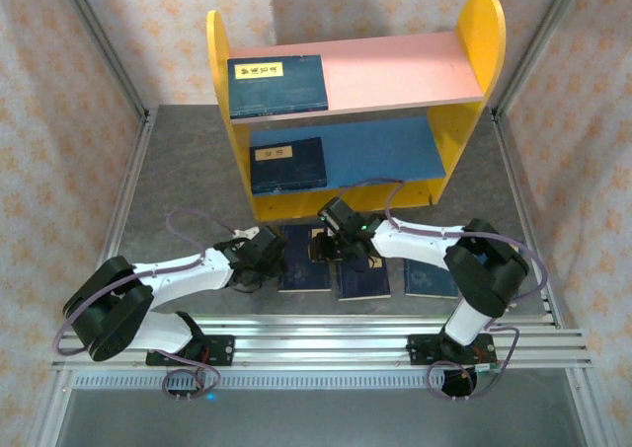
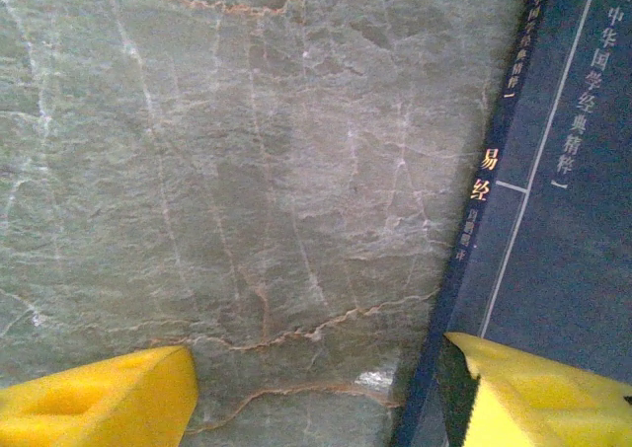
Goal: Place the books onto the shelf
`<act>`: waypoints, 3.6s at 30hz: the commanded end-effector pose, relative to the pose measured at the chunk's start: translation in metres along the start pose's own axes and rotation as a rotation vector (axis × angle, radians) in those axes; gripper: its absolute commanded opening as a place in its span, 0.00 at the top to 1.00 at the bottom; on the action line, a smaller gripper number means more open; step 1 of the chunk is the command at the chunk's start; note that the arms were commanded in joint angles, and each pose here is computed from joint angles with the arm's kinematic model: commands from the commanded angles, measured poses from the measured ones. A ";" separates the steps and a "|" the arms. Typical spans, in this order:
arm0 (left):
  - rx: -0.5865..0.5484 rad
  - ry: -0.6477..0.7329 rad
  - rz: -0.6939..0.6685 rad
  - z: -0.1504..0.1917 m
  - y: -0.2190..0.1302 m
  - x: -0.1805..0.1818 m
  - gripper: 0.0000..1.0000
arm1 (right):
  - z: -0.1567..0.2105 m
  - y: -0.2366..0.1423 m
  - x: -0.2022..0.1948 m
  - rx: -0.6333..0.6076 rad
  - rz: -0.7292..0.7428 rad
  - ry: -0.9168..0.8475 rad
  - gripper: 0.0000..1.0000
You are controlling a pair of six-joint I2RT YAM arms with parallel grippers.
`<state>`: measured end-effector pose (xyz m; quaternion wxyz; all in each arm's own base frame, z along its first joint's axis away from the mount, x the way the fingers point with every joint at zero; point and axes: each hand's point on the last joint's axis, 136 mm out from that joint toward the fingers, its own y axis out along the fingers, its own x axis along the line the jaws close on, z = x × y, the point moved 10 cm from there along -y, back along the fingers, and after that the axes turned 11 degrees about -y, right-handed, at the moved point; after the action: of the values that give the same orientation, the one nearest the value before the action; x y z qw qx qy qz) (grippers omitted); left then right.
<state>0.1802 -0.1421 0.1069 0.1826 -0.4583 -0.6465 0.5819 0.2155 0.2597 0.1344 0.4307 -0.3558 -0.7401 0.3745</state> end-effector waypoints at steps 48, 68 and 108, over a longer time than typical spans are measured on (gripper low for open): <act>0.025 0.108 0.201 -0.009 -0.013 -0.041 0.35 | 0.011 0.018 0.008 0.027 0.089 -0.039 0.64; 0.020 0.113 0.037 -0.004 0.013 -0.023 0.35 | 0.017 0.015 0.012 0.015 0.014 -0.063 0.68; 0.026 0.197 0.404 0.005 -0.039 -0.070 0.45 | 0.040 0.038 0.016 0.053 0.051 -0.146 0.83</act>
<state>0.1919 -0.1719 0.1488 0.1758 -0.5860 -0.5792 0.5387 0.1953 0.2722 0.1117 0.3763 -0.3743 -0.7416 0.4102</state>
